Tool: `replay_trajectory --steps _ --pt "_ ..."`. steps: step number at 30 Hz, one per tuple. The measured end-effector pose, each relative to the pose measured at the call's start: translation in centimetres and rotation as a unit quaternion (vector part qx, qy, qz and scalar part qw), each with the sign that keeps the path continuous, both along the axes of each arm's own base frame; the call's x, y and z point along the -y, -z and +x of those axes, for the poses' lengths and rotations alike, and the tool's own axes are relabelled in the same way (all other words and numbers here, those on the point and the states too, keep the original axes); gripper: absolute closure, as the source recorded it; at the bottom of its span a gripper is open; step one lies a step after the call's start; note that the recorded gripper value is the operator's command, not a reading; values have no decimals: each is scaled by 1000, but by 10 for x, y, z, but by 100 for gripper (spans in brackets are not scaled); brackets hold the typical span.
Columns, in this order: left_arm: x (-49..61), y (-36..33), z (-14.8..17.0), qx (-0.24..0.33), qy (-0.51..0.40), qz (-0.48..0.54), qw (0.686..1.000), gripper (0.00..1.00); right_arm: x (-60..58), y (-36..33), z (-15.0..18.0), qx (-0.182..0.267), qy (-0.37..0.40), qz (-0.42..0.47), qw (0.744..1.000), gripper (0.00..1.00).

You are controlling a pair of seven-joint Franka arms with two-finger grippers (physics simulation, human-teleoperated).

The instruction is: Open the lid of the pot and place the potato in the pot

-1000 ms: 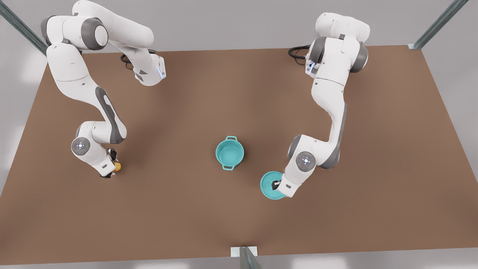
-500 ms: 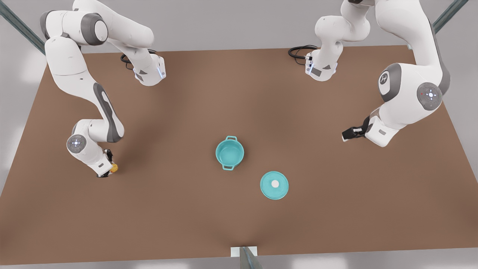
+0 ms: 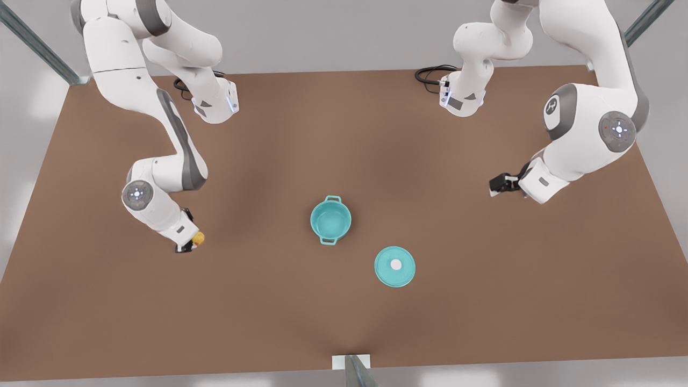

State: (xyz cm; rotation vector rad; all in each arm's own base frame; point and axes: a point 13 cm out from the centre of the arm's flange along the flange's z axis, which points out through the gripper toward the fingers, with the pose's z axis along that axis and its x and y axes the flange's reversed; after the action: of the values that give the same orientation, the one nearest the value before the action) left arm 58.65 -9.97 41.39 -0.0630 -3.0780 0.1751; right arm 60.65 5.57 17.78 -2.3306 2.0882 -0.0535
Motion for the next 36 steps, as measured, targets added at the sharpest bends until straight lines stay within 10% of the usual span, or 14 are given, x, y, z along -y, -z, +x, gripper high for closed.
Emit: replay_trajectory --steps 16,36 --pt "22 20 18 5 77 18 997 0 -248 -37 -76 -52 -45 16 998 52" --pt "22 28 23 6 101 19 995 0 -437 18 -49 -82 114 83 987 51"
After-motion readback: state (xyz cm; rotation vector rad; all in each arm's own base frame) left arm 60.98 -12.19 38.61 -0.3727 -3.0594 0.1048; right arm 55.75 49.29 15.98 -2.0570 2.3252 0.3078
